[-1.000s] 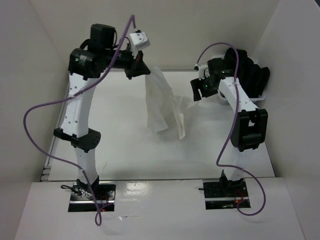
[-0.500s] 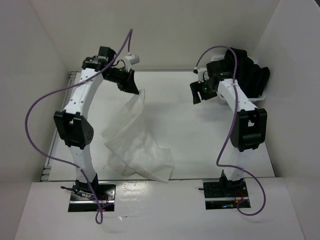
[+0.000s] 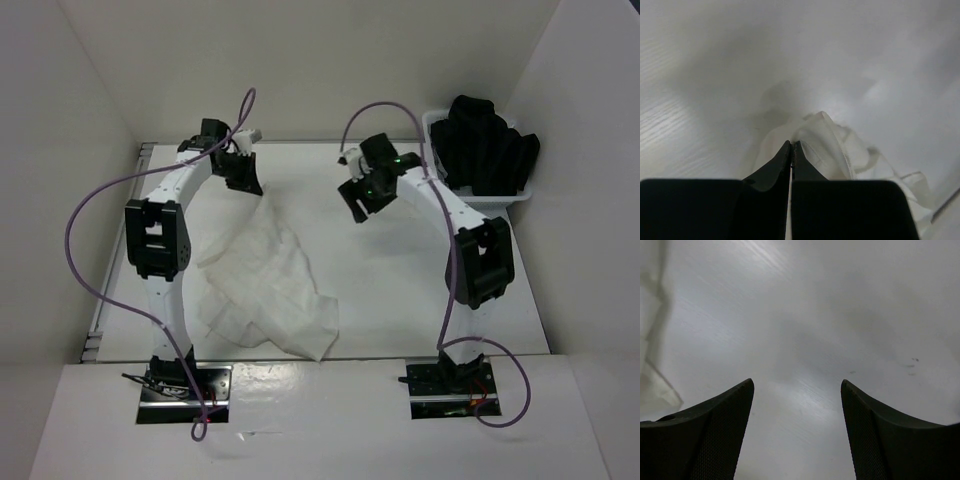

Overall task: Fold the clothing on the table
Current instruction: Flatten the skirt out

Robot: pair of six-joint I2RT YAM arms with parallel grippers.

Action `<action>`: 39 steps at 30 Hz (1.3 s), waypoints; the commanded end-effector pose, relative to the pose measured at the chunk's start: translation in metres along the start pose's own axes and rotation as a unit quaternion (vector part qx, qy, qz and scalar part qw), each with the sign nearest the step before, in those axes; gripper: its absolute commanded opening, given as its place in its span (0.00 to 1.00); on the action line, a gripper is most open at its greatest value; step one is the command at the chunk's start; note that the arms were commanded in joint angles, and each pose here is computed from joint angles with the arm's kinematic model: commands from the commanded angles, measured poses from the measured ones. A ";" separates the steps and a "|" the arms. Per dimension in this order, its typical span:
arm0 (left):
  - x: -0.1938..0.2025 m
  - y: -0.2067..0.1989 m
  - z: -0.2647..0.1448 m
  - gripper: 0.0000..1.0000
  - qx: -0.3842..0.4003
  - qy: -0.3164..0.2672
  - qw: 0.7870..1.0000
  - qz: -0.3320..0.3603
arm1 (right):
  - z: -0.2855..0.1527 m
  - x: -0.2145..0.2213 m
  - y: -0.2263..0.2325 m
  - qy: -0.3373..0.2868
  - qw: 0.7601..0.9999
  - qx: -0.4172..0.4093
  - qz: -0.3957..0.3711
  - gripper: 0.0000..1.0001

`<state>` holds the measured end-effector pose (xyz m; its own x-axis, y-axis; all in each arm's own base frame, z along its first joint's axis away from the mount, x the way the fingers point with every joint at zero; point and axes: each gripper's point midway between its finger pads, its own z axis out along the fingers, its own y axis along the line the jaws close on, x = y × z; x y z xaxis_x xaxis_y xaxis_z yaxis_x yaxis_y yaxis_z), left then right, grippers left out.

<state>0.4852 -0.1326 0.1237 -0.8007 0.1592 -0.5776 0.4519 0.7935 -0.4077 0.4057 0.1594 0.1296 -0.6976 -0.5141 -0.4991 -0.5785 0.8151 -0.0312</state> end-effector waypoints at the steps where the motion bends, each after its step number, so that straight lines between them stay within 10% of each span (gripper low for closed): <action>1: -0.014 0.057 0.015 0.00 -0.095 -0.026 0.993 -0.060 | -0.016 -0.044 0.038 -0.051 0.997 0.018 -0.062 0.75; 18: 0.039 0.156 0.002 0.00 -0.238 0.008 0.952 -0.191 | -0.008 -0.070 0.199 -0.056 0.974 -0.065 -0.212 0.75; 39: 0.102 0.163 -0.014 0.02 -0.175 0.051 0.950 -0.252 | 0.040 -0.082 0.336 -0.140 0.931 -0.060 -0.332 0.74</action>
<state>0.4987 0.0288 0.0225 -0.8812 -0.2825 -0.3792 -0.1531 0.9292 -0.3364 0.2679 0.4619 0.1126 -0.1036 -0.8298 -0.5484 -0.9278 0.2793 -0.2472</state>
